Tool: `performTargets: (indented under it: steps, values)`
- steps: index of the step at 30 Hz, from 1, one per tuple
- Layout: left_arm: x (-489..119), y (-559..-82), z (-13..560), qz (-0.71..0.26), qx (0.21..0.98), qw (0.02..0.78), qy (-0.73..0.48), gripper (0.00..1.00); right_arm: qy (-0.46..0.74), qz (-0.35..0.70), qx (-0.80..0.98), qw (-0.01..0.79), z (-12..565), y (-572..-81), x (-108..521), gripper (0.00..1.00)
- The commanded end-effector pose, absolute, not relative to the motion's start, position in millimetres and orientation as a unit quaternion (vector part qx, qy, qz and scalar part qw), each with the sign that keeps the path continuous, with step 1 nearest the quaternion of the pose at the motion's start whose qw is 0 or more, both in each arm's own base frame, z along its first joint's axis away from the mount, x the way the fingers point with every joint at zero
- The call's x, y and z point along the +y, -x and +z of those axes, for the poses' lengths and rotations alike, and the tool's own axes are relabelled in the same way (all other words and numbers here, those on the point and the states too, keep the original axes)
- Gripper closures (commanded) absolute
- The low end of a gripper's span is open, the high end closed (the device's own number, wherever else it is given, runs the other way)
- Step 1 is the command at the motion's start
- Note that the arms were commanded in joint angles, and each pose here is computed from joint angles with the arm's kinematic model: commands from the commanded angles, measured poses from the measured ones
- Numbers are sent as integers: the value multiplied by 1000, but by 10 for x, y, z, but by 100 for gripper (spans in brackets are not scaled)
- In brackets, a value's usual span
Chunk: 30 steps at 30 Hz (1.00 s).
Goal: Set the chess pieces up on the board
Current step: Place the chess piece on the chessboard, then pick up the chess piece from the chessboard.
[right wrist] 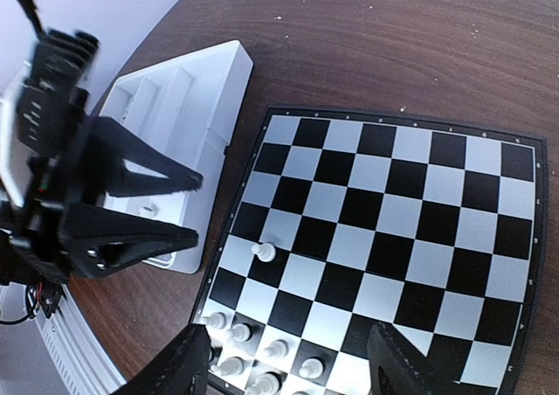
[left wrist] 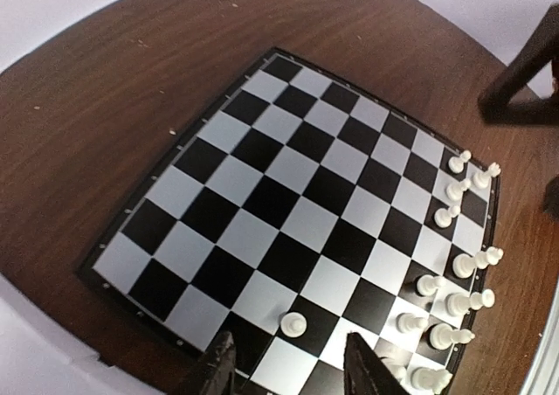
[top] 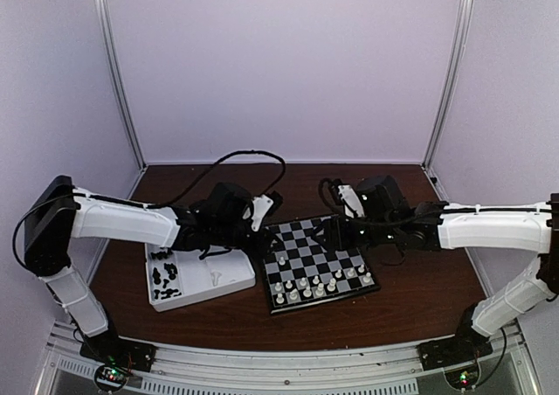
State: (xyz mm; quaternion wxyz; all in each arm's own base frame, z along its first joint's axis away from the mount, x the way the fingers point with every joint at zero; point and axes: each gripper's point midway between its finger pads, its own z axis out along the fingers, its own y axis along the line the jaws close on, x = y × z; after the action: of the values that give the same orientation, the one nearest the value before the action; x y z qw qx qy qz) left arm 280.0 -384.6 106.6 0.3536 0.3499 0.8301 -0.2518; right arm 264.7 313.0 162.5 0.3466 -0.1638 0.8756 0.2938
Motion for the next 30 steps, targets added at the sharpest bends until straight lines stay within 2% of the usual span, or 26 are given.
performTargets:
  steps: [1, 3, 14, 17, 24, 30]
  values:
    - [-3426, -2902, 1378, -178, 851, 391, -302, 55, 191, 251, 889, 330, 1562, -2606, 3299, 36]
    - [-3197, -2903, 1387, -150, 864, 391, -278, 52, 204, 233, 894, 323, 1508, -2610, 3411, 37]
    - [-2268, -2754, 1395, -82, 903, 379, -187, 52, 241, 160, 912, 289, 1122, -2737, 3883, 46]
    - [-2153, -2705, 1410, -74, 903, 382, -181, 52, 239, 146, 917, 285, 1008, -2783, 3945, 52]
    - [-1968, -2632, 1405, -47, 907, 378, -180, 53, 233, 129, 921, 284, 806, -2877, 4049, 57]
    - [-1902, -2587, 1395, -43, 908, 377, -178, 53, 230, 120, 922, 286, 723, -2941, 4100, 66]
